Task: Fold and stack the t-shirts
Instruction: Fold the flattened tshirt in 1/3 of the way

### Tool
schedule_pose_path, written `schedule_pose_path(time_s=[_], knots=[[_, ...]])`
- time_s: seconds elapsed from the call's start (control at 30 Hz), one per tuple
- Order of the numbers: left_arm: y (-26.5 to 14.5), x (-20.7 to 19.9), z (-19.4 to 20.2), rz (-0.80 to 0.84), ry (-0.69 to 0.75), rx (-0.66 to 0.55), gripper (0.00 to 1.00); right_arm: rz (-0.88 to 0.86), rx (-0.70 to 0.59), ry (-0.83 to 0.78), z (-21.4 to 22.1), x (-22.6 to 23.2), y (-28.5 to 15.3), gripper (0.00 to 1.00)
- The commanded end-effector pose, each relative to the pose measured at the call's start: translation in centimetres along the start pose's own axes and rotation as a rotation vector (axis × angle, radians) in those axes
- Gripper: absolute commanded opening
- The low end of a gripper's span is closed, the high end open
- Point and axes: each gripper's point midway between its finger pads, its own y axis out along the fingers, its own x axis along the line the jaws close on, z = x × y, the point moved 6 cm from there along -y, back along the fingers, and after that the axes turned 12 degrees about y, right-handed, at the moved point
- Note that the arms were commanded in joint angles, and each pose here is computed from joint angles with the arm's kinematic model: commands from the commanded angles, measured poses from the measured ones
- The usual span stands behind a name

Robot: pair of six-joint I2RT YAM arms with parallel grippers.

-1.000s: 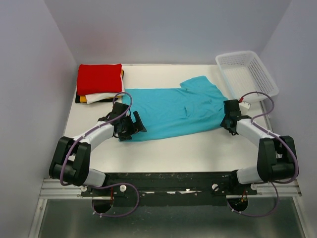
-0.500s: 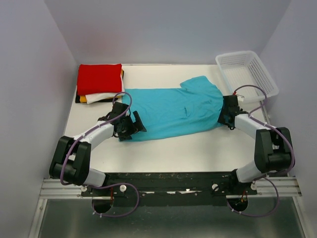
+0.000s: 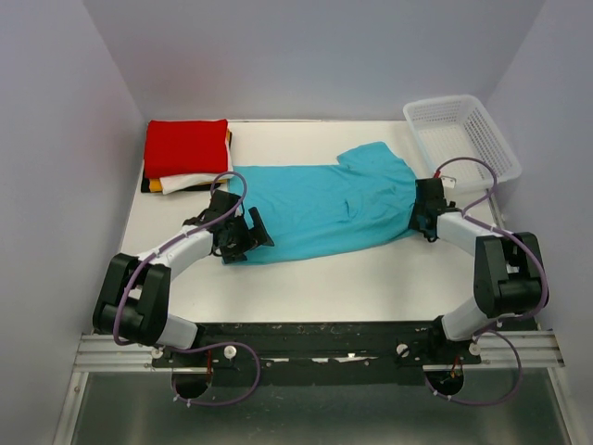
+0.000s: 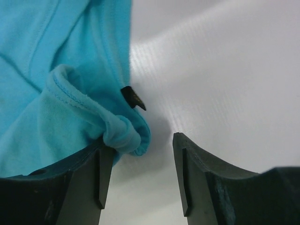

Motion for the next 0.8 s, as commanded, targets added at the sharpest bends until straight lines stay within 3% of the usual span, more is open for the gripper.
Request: schedule_pose_path(time_s=[0.0,0.13,0.37,0.4,0.5,0.53,0.67,0.77], knots=[[0.5,1.5,1.2,-0.065,-0.015,0.059,0.99,0.254,-0.110,-0.032,-1.9,-2.8,0.1,0.57],[0.5,1.6,1.3,-0.061,-0.015,0.069,0.98,0.459,-0.186,-0.089,-2.5,-5.1,-0.1,0.49],[0.5,1.6,1.4,-0.041,-0.015,0.075,0.98,0.608,-0.251,-0.138,-3.6,-6.5,-0.6,0.48],[0.6,1.7,1.4,-0.040,-0.017,0.076,0.99,0.601,-0.259,-0.127,-3.9,-6.4,-0.7,0.39],[0.7,1.7,1.4,-0.034,-0.018,0.079,0.98,0.344,-0.231,-0.081,-4.7,-4.4,-1.1,0.08],[0.7,1.7,1.4,-0.032,-0.019,0.082,0.99,0.249,-0.241,-0.084,-4.9,-3.7,-1.2,0.01],[0.8,1.7,1.5,-0.027,-0.023,0.087,0.99,-0.058,-0.219,-0.200,-4.6,-1.6,-2.6,0.01],[0.9,1.7,1.4,-0.025,-0.026,0.089,0.99,-0.309,-0.203,-0.416,-3.6,-0.1,-3.7,0.01]])
